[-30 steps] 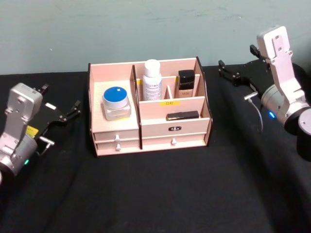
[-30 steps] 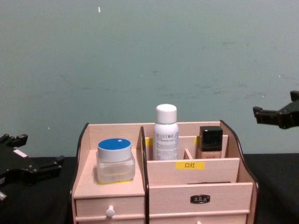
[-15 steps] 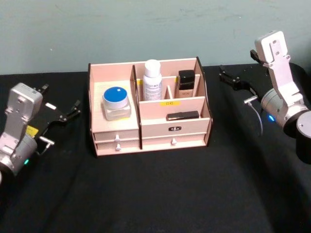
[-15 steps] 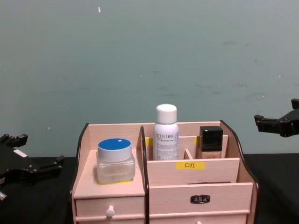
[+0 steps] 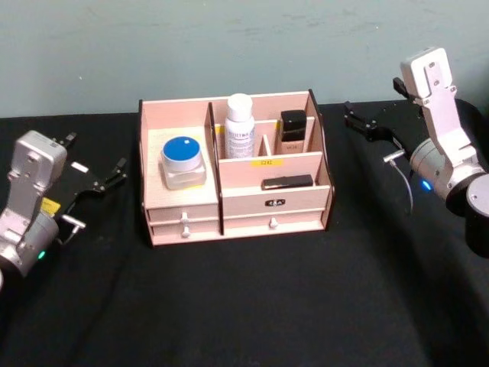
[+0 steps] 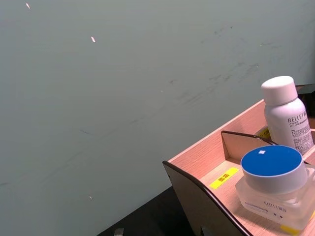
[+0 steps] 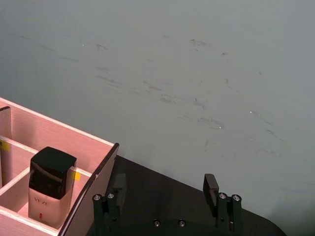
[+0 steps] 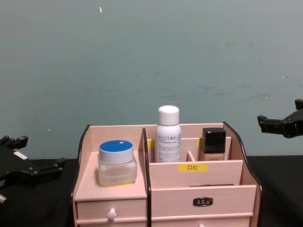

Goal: Pick up the facial cleanser and watermelon frost from the table and place them into the tiered storage box.

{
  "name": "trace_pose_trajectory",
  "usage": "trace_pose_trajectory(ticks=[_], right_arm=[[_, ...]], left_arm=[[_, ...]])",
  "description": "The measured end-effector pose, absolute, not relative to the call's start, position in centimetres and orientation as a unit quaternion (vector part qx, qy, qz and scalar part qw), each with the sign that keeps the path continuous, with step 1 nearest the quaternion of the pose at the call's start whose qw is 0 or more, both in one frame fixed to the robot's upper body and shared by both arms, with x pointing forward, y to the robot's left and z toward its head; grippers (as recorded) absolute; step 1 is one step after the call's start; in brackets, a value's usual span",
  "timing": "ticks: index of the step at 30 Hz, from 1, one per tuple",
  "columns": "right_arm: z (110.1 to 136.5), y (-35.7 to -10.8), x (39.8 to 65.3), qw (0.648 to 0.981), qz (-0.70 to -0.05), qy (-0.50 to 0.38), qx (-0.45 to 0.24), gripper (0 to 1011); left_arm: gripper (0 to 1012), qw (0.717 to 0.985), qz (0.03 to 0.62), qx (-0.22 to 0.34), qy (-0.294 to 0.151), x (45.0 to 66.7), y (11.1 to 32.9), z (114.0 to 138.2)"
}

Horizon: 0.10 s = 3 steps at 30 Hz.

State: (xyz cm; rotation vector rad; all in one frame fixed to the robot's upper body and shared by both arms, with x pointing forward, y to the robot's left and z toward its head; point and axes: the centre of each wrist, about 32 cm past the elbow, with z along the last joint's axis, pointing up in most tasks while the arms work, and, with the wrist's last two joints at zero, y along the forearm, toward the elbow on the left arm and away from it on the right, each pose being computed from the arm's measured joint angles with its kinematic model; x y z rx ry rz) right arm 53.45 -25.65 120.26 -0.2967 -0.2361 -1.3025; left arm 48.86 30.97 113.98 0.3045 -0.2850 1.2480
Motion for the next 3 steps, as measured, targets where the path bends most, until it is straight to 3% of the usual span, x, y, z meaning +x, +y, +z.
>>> trace_pose_trajectory(ticks=[3], right_arm=[[120.27, -25.65, 53.45, 0.779, -0.602, -0.109, -0.137, 1002]], left_arm=[[1010, 0.791, 0.580, 0.141, -0.132, 48.86, 30.97, 113.98]])
